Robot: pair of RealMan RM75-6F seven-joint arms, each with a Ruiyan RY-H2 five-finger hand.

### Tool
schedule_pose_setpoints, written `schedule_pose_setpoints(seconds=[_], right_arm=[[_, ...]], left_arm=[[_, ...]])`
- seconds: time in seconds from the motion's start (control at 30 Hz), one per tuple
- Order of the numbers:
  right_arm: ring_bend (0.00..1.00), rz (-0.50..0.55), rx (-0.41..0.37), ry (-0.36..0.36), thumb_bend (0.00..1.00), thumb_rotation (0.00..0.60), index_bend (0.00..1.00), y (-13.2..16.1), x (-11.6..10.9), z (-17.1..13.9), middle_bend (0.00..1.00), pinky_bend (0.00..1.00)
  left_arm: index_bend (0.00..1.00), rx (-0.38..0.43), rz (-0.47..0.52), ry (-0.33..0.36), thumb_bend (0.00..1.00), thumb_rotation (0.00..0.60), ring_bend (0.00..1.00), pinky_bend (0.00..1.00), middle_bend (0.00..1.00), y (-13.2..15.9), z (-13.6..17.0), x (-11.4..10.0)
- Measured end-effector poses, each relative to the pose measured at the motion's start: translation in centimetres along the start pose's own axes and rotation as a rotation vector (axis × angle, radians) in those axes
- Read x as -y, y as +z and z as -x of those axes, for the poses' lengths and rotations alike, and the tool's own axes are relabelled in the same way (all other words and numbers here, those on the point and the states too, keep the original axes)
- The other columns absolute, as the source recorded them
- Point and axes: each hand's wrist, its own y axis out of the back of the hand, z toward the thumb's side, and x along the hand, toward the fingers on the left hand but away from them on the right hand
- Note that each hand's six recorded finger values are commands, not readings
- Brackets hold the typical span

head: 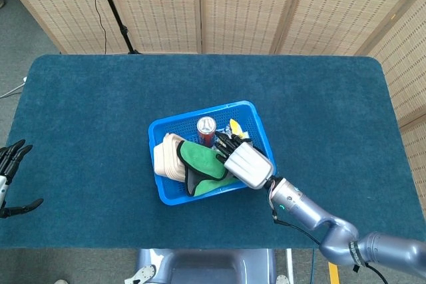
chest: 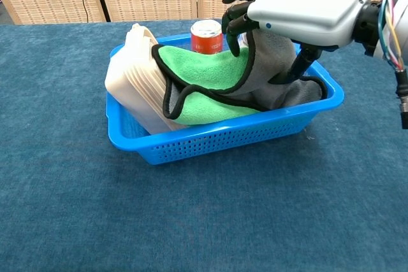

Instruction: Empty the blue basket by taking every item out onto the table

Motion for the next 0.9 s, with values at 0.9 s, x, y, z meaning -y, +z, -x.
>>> schedule_pose_setpoints(seconds=[0.9], right_arm=[[0.46,-0.063,0.059,-0.402,0.82,0.6,0.67,-5.4,-8.2,-1.1,0.58,0.71]], left_arm=[[0.0,-0.014,0.007,-0.007,0.0,0.6,0.0,0.0,0.0,-0.4,-0.2,0.1]])
